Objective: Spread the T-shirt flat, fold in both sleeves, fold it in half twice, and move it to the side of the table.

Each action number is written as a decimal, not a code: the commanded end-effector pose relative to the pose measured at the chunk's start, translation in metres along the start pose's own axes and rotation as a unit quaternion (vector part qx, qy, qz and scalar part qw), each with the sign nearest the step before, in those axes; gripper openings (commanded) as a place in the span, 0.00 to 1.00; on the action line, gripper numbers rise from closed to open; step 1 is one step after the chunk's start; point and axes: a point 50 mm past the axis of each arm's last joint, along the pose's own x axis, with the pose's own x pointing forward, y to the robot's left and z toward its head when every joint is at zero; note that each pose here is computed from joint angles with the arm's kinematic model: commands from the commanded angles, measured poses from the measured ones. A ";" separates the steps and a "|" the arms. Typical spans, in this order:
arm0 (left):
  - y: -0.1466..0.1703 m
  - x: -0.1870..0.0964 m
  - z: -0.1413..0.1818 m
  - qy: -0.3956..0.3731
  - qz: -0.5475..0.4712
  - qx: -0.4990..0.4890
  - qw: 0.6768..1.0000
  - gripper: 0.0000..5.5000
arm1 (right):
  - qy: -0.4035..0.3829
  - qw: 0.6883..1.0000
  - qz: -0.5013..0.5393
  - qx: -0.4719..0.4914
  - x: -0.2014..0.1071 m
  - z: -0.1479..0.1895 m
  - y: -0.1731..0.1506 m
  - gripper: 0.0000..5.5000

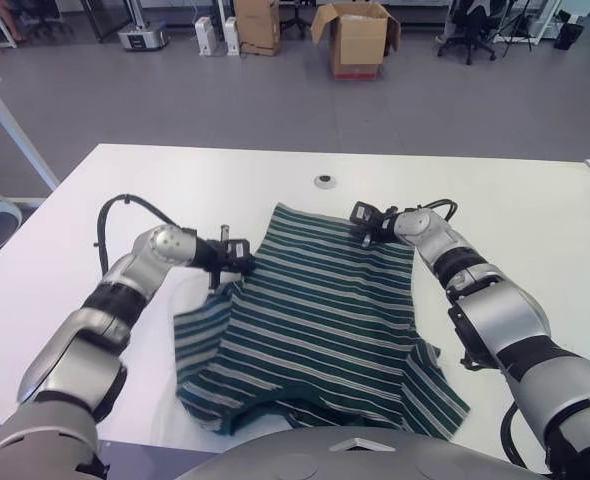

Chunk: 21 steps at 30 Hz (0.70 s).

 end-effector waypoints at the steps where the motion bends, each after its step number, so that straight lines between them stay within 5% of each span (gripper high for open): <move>1: 0.026 0.016 0.002 0.074 0.038 -0.013 0.996 0.18 | -0.061 0.990 -0.108 0.071 -0.012 0.034 -0.041 0.23; 7: 0.029 -0.005 -0.010 0.054 0.040 -0.013 0.998 0.18 | -0.169 0.971 -0.109 0.130 -0.051 0.049 -0.085 0.23; 15: 0.071 -0.094 0.007 -0.082 0.189 -0.008 0.979 0.18 | -0.169 0.940 0.197 0.220 -0.104 -0.019 0.044 0.23; 18: 0.040 -0.110 -0.026 -0.048 0.119 -0.043 0.991 0.18 | -0.122 0.933 0.245 0.235 -0.127 -0.038 0.085 0.23; 21: -0.013 -0.099 -0.058 0.017 0.003 -0.053 0.998 0.18 | -0.057 0.947 0.259 0.183 -0.138 -0.049 0.085 0.23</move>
